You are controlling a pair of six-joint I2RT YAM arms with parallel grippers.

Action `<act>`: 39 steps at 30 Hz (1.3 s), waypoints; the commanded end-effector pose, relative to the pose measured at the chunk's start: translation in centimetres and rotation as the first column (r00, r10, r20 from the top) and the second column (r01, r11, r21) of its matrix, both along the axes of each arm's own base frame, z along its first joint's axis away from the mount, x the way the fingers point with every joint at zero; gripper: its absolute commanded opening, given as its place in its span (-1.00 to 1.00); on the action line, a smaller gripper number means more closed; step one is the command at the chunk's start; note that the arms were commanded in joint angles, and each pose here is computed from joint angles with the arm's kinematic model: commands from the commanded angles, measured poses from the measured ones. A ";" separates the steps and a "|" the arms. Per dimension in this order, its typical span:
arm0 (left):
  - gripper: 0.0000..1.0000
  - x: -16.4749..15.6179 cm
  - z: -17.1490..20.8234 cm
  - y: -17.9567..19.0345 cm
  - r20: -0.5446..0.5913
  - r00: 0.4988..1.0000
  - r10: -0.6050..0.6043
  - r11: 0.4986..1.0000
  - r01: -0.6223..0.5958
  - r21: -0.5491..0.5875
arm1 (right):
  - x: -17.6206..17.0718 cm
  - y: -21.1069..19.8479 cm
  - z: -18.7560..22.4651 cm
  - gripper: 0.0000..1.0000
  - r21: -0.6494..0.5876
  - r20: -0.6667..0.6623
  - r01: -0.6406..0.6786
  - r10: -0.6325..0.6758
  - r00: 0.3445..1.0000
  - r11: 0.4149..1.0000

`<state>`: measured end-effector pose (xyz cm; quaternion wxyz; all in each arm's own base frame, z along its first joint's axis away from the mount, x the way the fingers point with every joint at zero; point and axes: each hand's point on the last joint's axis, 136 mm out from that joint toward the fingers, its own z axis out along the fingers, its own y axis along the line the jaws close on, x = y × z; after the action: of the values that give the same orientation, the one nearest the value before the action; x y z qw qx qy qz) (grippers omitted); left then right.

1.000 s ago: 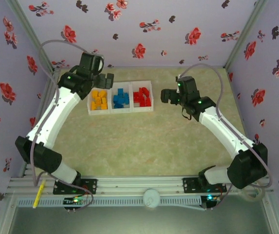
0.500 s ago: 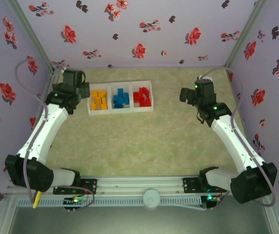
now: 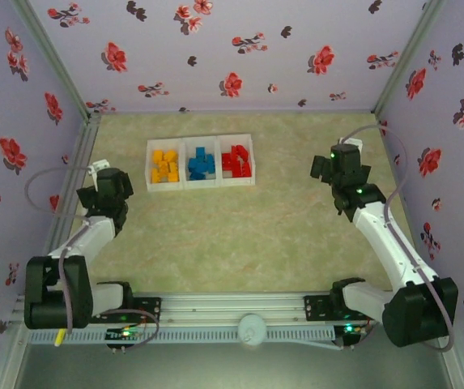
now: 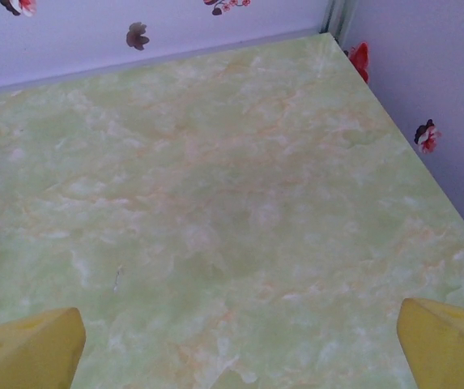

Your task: Sort the legos into containers by color

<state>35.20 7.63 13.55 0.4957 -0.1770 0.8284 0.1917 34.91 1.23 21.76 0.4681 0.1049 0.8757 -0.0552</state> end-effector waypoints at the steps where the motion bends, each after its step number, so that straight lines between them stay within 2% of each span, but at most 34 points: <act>1: 0.99 1.4 2.1 -0.2 0.220 0.975 -0.040 0.999 0.040 0.003 | 0.1 -0.9 1.4 0.99 -0.032 0.112 0.026 -0.022 0.993 0.999; 5: 0.99 2.1 0.7 -0.9 0.197 0.977 -0.087 0.996 0.092 -0.015 | -0.3 -1.3 1.5 0.99 -0.054 0.192 0.029 -0.018 0.981 0.998; 9: 0.99 2.4 -1.2 -1.9 0.211 0.966 -0.151 0.988 0.156 -0.010 | -0.5 -1.6 0.9 0.99 -0.097 0.186 0.026 -0.007 0.982 0.995; 12: 0.99 2.6 -2.3 -3.5 0.235 0.939 -0.251 0.966 0.258 -0.001 | -0.5 -1.5 0.4 0.99 -0.107 0.180 0.008 0.011 0.984 0.994; 14: 0.99 1.6 -3.7 -2.9 0.253 0.941 -0.227 0.972 0.235 -0.001 | -0.3 -1.5 0.1 0.99 -0.098 0.183 -0.011 0.029 0.983 0.995; 15: 0.99 1.6 -3.2 -3.0 0.280 0.931 -0.236 0.970 0.244 0.004 | -0.3 -1.7 -0.2 0.99 -0.086 0.179 -0.011 0.026 0.983 0.996; 22: 0.99 3.7 -3.8 -3.9 0.190 0.937 -0.291 0.952 0.303 -0.036 | 0.8 -2.3 -2.3 0.99 -0.032 0.174 -0.045 0.050 0.984 0.998; 32: 0.99 3.9 -3.8 -3.9 0.178 0.939 -0.294 0.952 0.304 -0.033 | 3.3 -2.7 -8.4 0.99 0.043 0.188 -0.096 0.086 0.978 0.994; 39: 0.99 3.9 -3.8 -3.9 0.179 0.939 -0.293 0.952 0.304 -0.033 | 4.6 -3.0 -10.5 0.99 0.074 0.238 -0.133 0.112 0.965 0.988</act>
<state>38.65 3.61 9.18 0.5778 -0.0882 0.8085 0.0684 38.11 -1.84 9.04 0.5080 0.0830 0.8574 -0.0018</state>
